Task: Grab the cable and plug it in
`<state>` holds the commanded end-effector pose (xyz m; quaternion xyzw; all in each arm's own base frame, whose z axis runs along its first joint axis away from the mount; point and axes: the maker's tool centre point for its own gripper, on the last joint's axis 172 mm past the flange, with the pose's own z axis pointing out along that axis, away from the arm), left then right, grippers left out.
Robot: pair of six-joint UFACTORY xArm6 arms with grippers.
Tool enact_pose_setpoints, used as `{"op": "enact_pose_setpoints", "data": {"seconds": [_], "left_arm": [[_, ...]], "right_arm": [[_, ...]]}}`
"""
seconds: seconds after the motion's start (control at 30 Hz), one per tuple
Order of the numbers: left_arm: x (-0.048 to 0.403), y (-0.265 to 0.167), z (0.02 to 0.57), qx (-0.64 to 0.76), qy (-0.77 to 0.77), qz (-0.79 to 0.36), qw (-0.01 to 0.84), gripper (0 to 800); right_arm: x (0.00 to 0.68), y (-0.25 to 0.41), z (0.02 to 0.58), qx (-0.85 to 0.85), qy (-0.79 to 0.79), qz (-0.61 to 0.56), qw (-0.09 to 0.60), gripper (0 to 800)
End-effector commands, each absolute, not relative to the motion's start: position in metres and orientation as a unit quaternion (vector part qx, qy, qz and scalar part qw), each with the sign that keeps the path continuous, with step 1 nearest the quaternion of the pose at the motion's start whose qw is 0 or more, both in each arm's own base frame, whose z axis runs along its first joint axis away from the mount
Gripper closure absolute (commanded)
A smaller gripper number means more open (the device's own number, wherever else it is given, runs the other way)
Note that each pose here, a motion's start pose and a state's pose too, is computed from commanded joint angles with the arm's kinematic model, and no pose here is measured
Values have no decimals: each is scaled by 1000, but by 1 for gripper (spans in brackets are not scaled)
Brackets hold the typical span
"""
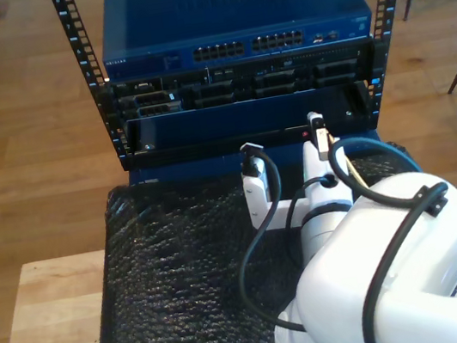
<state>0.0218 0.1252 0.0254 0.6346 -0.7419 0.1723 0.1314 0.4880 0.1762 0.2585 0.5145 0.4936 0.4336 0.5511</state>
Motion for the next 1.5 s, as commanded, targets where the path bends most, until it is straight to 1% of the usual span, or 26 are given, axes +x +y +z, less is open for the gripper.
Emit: {"op": "enact_pose_setpoints", "data": {"seconds": [0.2,0.37,0.73,1.1,1.5], "left_arm": [[22,125,25,635,-742,172,131,0],[22,125,25,635,-742,173,131,0],[22,125,25,635,-742,172,131,0],[22,125,25,635,-742,172,131,0],[22,125,25,635,-742,172,131,0]], "right_arm": [[488,182,263,514,491,440,549,800],[485,183,287,514,477,459,546,800],[483,186,281,511,484,456,545,800],[480,173,266,534,488,435,537,800],[479,169,271,531,484,435,543,800]]}}
